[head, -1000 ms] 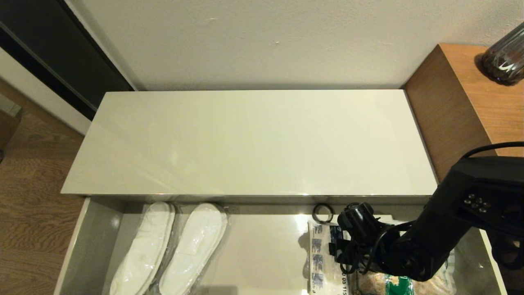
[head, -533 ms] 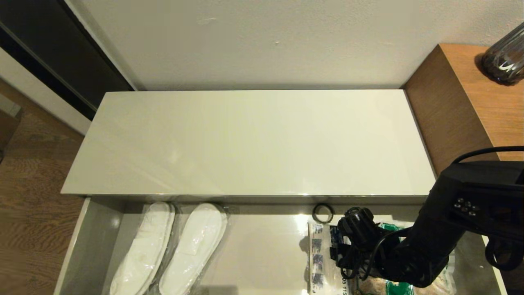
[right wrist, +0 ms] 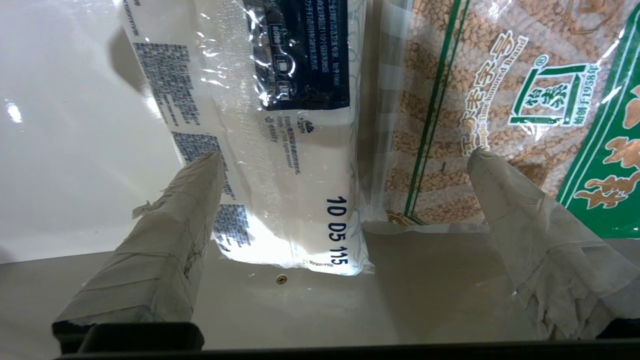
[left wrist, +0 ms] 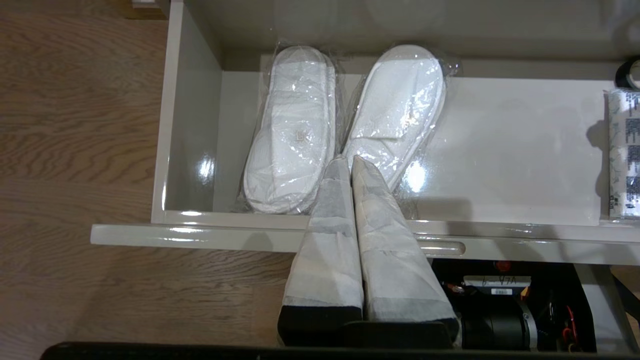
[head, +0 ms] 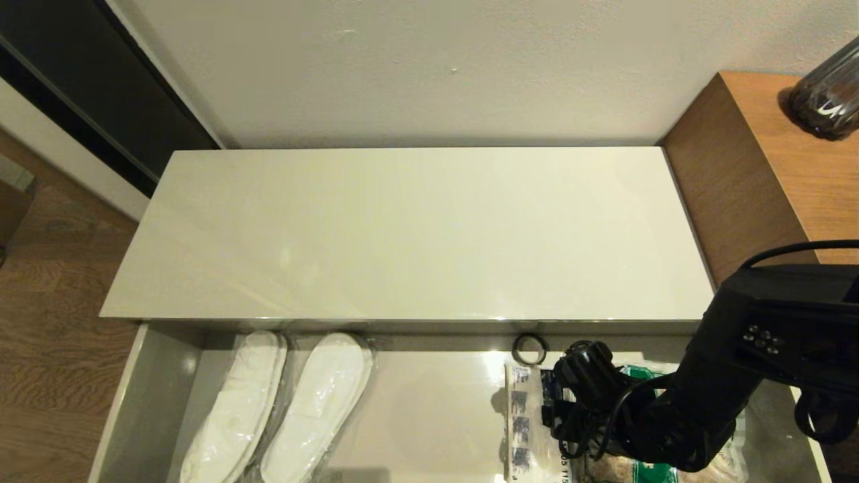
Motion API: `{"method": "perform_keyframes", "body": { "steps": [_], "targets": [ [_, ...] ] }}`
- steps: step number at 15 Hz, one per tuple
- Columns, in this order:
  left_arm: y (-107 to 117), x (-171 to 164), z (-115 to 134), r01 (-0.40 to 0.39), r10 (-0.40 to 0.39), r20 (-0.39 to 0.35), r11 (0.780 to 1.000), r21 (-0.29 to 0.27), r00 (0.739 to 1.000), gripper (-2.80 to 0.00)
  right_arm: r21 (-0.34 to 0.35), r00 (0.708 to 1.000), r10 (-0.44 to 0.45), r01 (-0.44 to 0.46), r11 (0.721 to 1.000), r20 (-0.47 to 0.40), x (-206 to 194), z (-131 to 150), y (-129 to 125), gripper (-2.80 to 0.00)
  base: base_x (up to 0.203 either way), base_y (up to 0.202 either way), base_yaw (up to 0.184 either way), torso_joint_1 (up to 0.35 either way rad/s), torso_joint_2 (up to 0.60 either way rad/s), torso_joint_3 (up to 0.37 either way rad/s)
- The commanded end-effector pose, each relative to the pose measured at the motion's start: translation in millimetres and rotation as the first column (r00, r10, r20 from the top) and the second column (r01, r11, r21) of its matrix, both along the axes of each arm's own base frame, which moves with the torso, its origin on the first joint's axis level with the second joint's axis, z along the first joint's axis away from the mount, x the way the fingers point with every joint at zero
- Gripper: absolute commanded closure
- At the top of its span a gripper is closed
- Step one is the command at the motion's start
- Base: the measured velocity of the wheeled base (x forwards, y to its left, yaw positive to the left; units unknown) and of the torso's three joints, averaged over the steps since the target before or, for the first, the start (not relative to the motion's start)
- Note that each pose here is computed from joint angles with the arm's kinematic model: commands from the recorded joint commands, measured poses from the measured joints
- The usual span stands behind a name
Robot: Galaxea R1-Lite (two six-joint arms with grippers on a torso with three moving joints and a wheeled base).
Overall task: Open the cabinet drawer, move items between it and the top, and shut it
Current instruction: Take out the tissue from the drawer
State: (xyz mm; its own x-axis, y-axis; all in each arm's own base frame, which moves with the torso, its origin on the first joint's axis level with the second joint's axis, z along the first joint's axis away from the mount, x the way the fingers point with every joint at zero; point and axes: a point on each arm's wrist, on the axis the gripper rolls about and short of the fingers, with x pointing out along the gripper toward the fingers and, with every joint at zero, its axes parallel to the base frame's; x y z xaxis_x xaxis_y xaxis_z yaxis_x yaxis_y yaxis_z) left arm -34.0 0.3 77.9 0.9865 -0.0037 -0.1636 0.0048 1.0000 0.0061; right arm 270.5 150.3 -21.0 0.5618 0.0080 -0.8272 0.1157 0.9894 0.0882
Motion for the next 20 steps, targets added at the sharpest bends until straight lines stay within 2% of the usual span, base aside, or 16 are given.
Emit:
{"method": "perform_keyframes", "body": {
  "steps": [1, 20],
  "targets": [
    [0.0, -0.2, 0.3, -0.001, 0.001, 0.000, 1.000, 0.000, 1.000, 0.00, 0.003, 1.000, -0.003, 0.003, 1.000, 0.004, 0.9, -0.3, 0.7, -2.80, 0.000, 0.000, 0.000, 0.000, 0.00, 0.000],
    [0.0, -0.3, 0.6, -0.001, 0.001, 0.002, 1.000, 0.000, 1.000, 0.00, -0.010, 0.999, 0.053, -0.053, 0.999, 0.002, -2.1, -5.6, 16.3, -2.80, 0.000, 0.000, 0.000, 0.000, 0.00, 0.000]
  ]
}}
